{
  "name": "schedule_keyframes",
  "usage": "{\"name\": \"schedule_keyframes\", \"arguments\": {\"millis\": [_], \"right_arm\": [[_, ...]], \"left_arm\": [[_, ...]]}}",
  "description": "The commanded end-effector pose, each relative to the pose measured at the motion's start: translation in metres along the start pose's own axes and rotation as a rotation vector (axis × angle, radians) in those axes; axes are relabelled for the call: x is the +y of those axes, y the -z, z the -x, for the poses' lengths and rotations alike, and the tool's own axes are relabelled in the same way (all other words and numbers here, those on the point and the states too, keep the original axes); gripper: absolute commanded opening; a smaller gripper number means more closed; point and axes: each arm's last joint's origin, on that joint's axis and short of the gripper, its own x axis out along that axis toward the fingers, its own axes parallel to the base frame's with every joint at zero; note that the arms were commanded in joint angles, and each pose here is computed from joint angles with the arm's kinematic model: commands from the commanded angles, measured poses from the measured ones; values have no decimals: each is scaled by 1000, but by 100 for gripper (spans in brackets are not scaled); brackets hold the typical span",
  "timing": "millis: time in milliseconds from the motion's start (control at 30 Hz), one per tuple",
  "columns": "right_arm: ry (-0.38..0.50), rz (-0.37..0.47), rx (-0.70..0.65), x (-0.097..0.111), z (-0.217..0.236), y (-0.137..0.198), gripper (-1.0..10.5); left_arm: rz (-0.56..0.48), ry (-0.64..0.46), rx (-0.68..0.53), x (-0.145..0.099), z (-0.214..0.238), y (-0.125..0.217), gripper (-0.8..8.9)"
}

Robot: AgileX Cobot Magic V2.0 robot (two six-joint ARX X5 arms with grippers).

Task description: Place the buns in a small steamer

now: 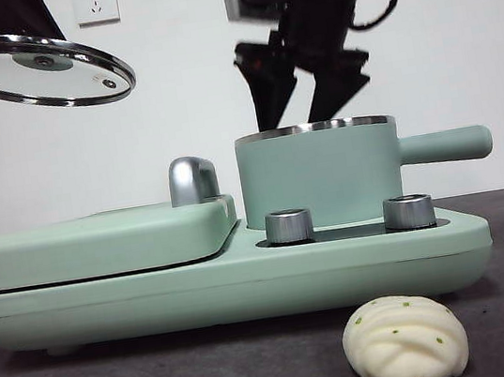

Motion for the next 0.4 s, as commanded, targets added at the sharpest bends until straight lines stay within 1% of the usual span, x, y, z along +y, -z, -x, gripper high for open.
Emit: {"name": "schedule_keyframes", "arguments": {"millis": [33, 67, 133, 200, 267, 400], "right_arm": [[4, -11, -145, 6, 52, -15, 378], [-12, -14, -184, 9, 71, -15, 377], [-68, 9, -266, 17, 102, -12, 378], [-115, 37, -341, 28, 124, 2, 378], [-136, 54, -415, 40, 138, 22, 378], [-184, 40, -517, 55, 147, 54, 378]], "left_arm": [[-5, 2, -51, 0, 4, -8, 10], [-5, 2, -51, 0, 4, -8, 10], [-5, 2, -51, 0, 4, -9, 10], [-5, 2, -51, 0, 4, -9, 10], [-5, 2, -51, 0, 4, -9, 10], [-5, 2, -51, 0, 4, -9, 10]]}}
